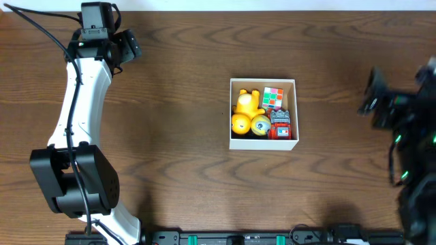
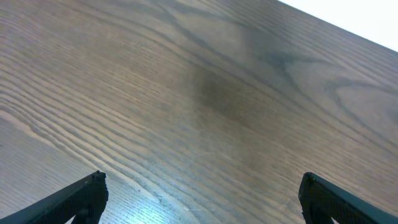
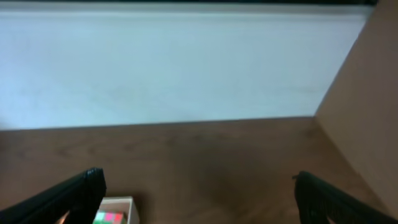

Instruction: Pack container

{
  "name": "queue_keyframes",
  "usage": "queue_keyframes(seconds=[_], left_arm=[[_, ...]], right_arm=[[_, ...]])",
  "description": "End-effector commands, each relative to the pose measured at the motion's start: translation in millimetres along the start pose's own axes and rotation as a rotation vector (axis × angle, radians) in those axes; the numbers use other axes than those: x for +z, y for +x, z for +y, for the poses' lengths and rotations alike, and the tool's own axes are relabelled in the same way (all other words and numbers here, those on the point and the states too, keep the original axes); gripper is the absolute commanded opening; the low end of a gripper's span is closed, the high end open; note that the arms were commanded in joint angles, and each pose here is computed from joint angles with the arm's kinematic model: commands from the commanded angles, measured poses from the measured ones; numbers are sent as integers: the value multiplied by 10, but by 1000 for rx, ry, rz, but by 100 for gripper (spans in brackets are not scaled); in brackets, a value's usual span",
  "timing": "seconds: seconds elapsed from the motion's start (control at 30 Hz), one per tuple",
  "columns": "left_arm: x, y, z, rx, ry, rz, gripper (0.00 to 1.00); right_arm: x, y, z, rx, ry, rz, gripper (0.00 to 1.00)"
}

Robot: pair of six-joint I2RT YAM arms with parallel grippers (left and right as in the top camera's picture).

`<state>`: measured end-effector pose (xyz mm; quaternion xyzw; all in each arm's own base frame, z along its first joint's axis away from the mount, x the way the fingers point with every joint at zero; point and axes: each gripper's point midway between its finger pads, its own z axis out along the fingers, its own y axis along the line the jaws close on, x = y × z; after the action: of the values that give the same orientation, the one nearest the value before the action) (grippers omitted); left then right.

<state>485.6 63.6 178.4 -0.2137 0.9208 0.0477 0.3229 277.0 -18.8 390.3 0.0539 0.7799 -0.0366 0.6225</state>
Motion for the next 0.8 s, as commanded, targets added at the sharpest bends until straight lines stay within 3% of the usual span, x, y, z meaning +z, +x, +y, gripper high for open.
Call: queue_keyframes(seconds=[0.0,0.2,0.4,0.77], left_arm=[[-16,-6,28,-7,-9,-3,98],[-16,-6,28,-7,-9,-3,98],[-16,-6,28,-6,-9,-3,98],[-16,-6,28,-6,-9,-3,98]], right_arm=[[-5,500,5,1,-23,-22,99],[51,1239,-17,18,-58,-102,99],[138,1738,-65,22,-43,-130,99],[183,2218,-76,22,-42,-130,99]])
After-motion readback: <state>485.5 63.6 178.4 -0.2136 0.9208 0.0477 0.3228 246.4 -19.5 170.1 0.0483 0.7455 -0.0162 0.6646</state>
